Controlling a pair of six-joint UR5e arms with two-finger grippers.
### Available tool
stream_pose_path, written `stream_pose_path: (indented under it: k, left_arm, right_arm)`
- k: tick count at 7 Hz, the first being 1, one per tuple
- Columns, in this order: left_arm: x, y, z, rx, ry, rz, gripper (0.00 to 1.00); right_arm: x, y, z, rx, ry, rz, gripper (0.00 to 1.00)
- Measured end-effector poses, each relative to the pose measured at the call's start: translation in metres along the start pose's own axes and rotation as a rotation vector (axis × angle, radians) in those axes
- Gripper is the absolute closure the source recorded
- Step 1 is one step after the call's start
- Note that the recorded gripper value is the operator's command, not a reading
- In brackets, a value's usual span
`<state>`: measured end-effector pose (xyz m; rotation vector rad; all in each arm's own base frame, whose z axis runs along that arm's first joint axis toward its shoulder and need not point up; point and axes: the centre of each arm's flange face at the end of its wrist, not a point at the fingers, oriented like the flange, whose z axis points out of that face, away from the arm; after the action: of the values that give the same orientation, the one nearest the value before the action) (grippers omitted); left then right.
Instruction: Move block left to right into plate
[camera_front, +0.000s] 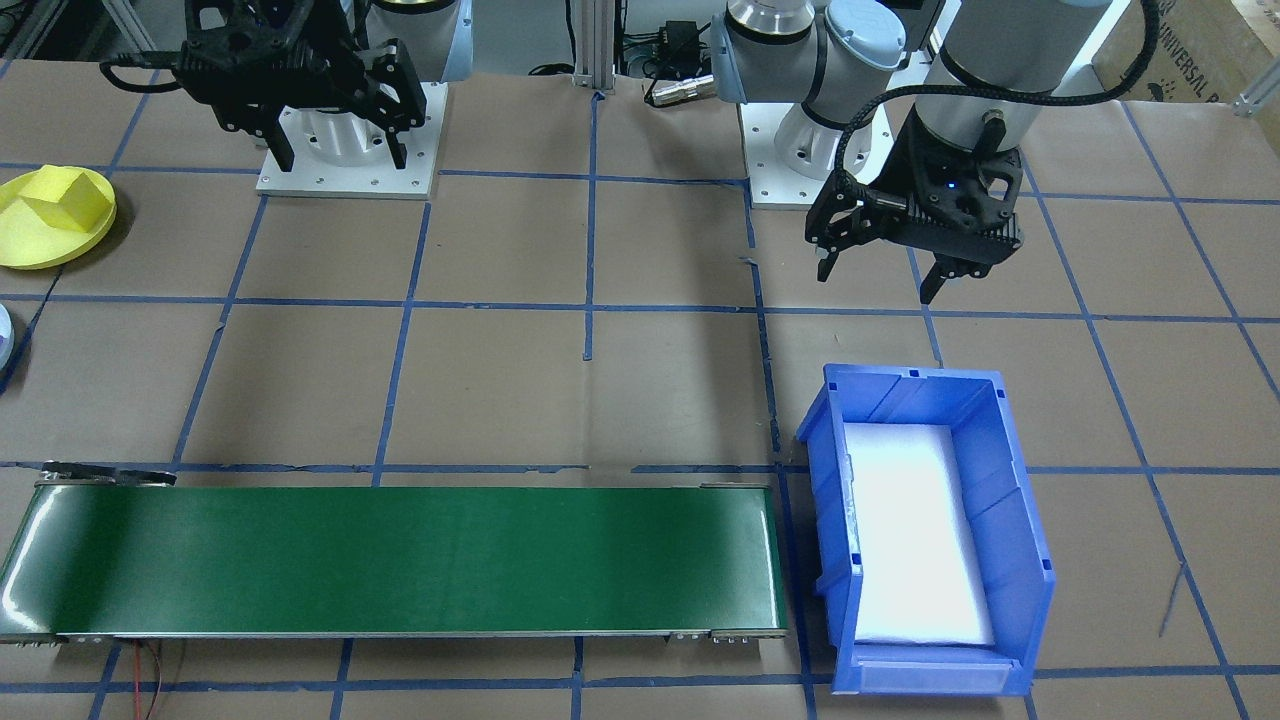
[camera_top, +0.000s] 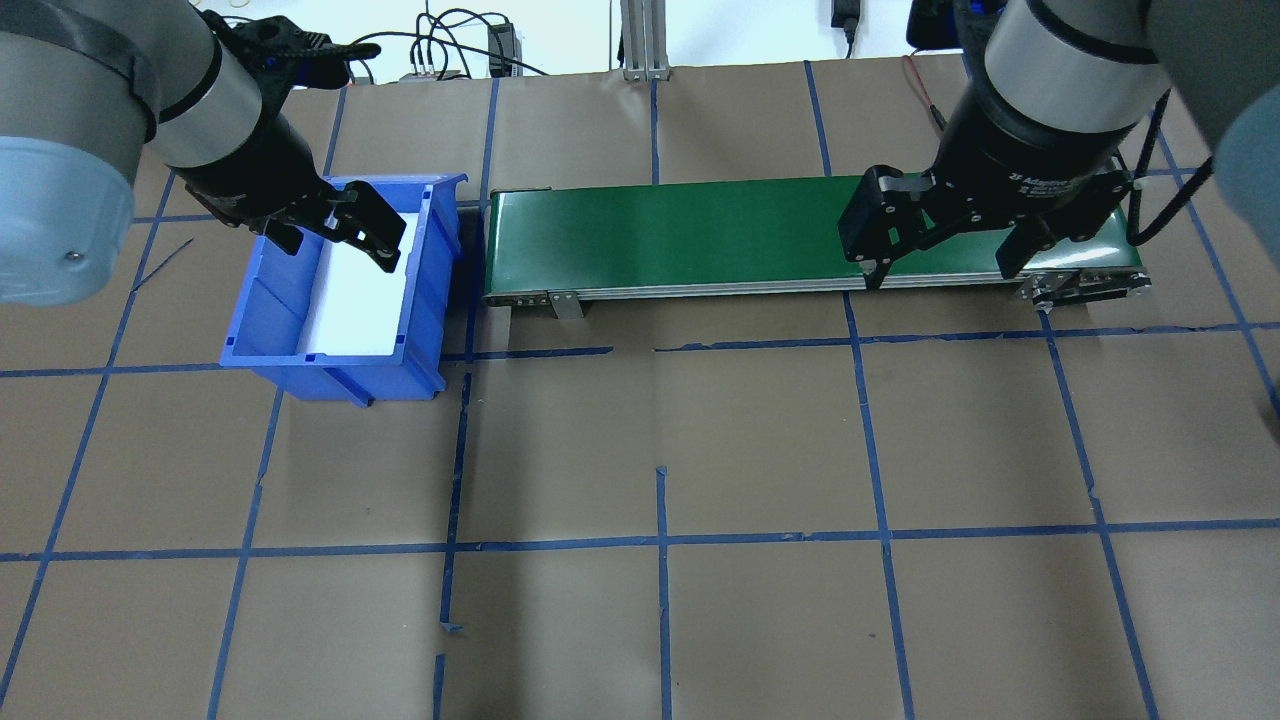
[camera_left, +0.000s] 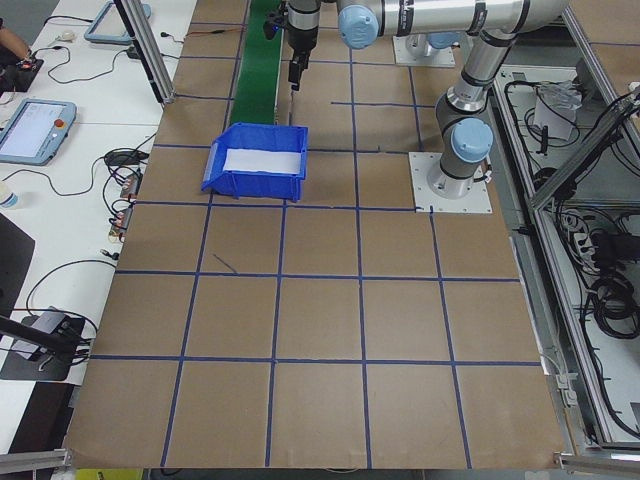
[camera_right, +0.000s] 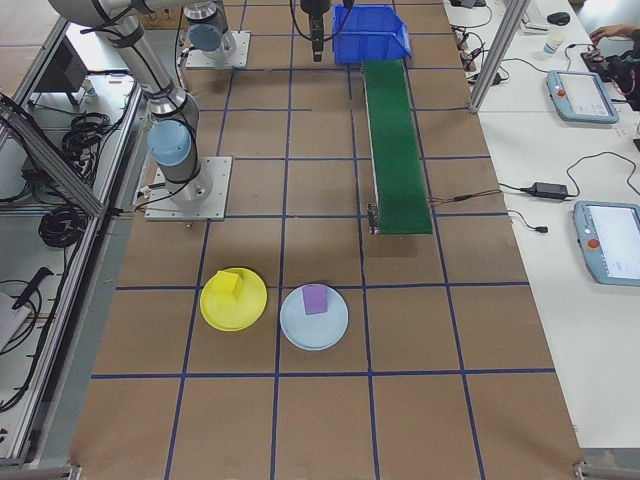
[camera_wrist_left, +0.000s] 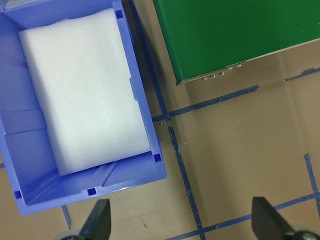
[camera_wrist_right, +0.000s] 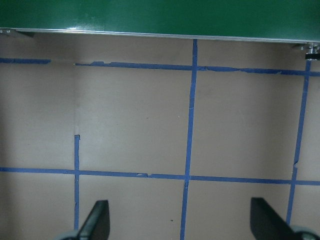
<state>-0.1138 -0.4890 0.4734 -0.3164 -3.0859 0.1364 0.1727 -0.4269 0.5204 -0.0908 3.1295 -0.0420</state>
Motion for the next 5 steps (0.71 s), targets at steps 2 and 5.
stream_pose_path:
  k: [2,5]
  left_arm:
    - [-0.004,-0.001,-0.014,0.0,-0.05,-0.038,0.0]
    - [0.01,-0.002,-0.02,-0.002,-0.071,-0.086,0.0]
  right_arm:
    - [0.005,-0.013,0.022,-0.03,0.001,0.01,0.0]
    - [0.035,-0.024,0.021,-0.036,-0.005,0.074,0.0]
